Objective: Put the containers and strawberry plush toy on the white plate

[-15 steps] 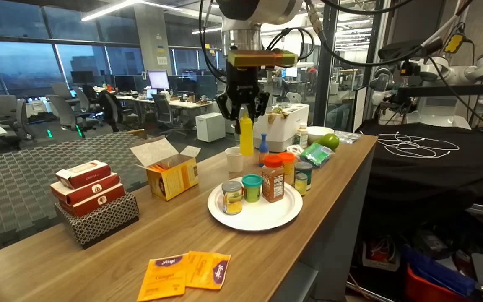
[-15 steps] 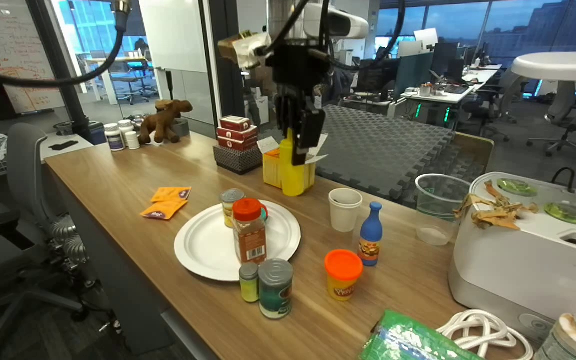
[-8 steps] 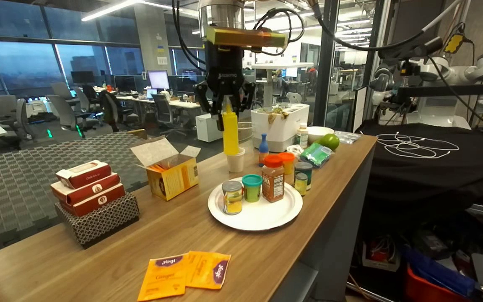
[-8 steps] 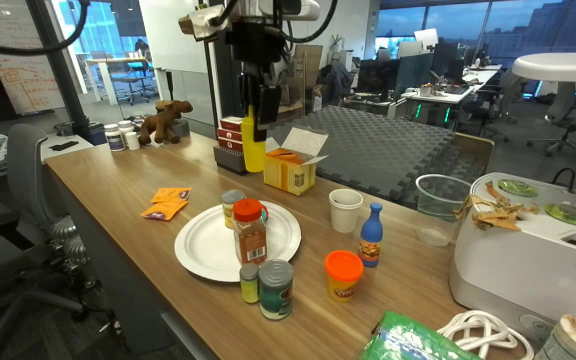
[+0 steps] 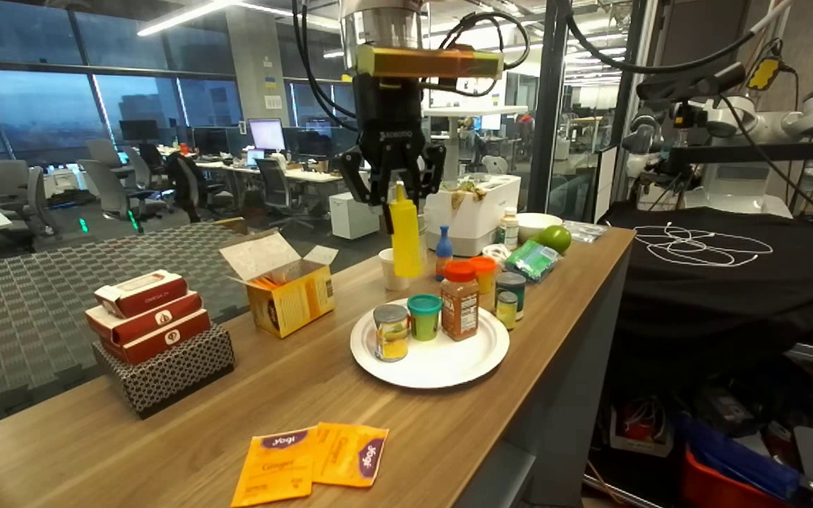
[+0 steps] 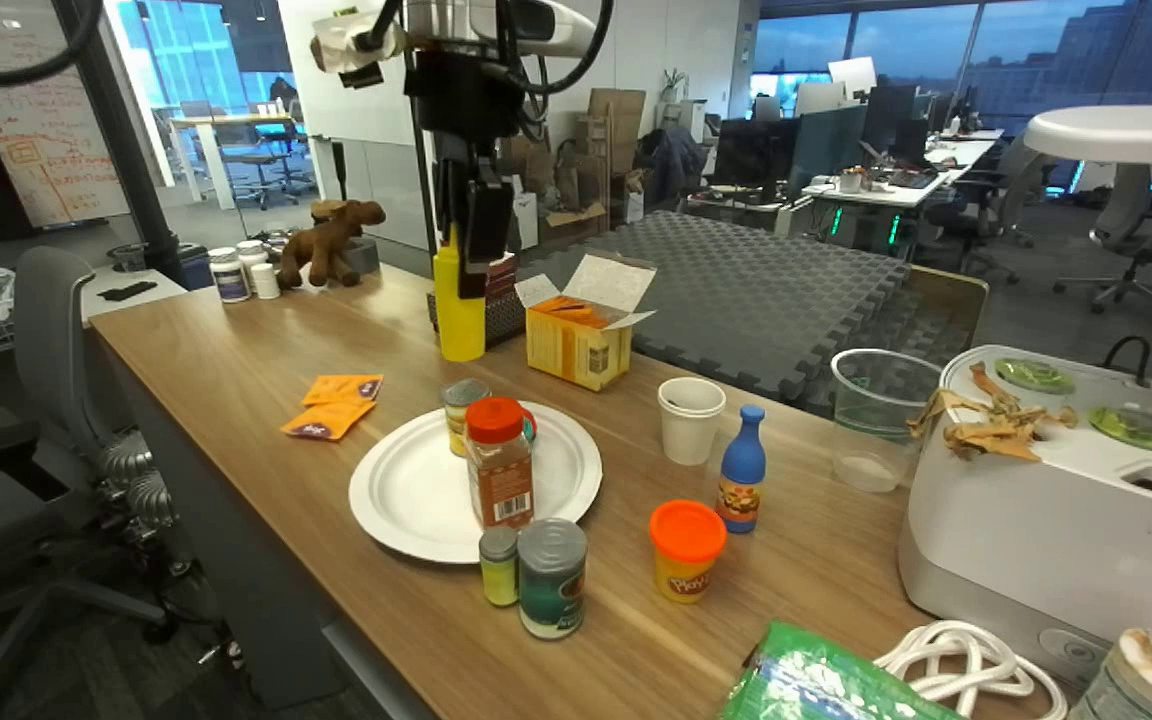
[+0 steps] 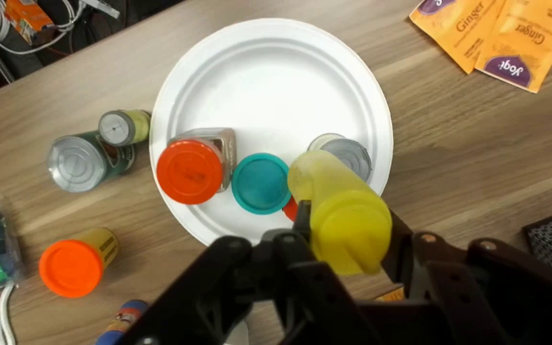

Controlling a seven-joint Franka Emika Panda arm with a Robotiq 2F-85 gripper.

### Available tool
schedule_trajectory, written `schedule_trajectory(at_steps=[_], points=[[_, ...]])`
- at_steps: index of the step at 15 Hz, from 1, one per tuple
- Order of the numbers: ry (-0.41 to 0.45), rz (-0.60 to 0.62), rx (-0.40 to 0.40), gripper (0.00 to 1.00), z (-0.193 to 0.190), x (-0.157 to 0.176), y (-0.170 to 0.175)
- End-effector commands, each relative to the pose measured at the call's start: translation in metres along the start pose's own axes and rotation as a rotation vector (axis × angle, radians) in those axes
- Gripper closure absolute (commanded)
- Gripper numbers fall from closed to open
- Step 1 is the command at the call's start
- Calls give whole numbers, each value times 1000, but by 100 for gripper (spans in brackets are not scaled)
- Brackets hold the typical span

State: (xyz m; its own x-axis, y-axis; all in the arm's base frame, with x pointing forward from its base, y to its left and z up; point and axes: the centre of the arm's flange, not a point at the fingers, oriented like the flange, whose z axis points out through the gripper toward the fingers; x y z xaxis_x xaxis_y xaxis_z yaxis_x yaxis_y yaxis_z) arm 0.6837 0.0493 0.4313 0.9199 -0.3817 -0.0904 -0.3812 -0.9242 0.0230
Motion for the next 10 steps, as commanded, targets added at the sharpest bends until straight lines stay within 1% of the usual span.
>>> schedule_trajectory(at_steps=[1,3,10], points=[[-7,13,-3,86,5,-26,11],[-17,-8,-1,86,15,-27,13],[23,-65,19,86,55,-16,14]])
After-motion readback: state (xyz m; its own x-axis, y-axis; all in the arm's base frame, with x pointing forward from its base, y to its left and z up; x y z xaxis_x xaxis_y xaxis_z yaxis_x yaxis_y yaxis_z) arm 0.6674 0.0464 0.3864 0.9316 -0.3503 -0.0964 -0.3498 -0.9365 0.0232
